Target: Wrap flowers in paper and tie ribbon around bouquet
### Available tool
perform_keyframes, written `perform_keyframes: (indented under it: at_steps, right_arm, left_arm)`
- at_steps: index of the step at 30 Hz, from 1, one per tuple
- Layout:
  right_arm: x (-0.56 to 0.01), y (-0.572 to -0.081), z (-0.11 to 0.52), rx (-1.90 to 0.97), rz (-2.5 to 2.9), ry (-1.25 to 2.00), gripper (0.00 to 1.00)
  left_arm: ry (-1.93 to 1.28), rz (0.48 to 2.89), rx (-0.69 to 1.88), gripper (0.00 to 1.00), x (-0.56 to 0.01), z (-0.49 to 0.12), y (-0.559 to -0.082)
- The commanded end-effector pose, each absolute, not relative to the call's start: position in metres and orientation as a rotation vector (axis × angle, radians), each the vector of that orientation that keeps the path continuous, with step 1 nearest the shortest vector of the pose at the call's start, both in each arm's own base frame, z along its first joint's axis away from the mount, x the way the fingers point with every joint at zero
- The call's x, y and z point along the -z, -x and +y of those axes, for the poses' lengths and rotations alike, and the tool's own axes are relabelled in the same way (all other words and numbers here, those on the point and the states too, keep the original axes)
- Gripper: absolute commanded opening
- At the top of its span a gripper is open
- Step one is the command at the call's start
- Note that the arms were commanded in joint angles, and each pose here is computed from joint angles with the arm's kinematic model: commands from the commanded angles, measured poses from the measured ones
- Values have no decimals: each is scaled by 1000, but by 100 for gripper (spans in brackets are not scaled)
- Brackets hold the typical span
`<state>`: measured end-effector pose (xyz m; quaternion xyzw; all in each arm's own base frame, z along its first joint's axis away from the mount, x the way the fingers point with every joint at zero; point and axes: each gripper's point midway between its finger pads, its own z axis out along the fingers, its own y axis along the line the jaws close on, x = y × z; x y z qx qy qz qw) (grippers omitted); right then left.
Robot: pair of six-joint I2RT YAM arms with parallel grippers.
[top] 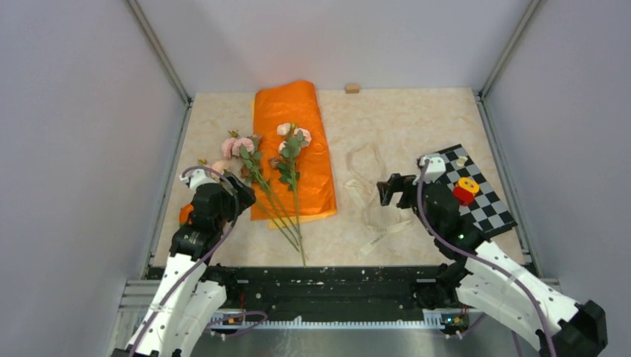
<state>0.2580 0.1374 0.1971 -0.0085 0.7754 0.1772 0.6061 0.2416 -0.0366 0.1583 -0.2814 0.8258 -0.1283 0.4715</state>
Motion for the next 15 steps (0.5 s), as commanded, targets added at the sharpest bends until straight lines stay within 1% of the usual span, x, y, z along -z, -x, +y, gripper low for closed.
perform_keyframes:
  at_steps: [1, 3, 8, 12, 15]
  right_arm:
    - [-200, -271, 178, -539, 1796, 115, 99]
    - [-189, -278, 194, -574, 1833, 132, 97]
    - [-161, -295, 240, -704, 1969, 159, 88]
    - [-147, -302, 275, -831, 2029, 178, 86]
    - [-131, -310, 298, -857, 2064, 177, 84]
  left_arm:
    - [651, 2040, 437, 99, -147, -58, -251]
    - [619, 2060, 505, 99, -142, -70, -255]
    - [592, 2113, 579, 99, -127, -86, -262]
    - [620, 2170, 552, 99, -113, -86, -265]
    - [636, 2202, 521, 99, -105, -84, -268]
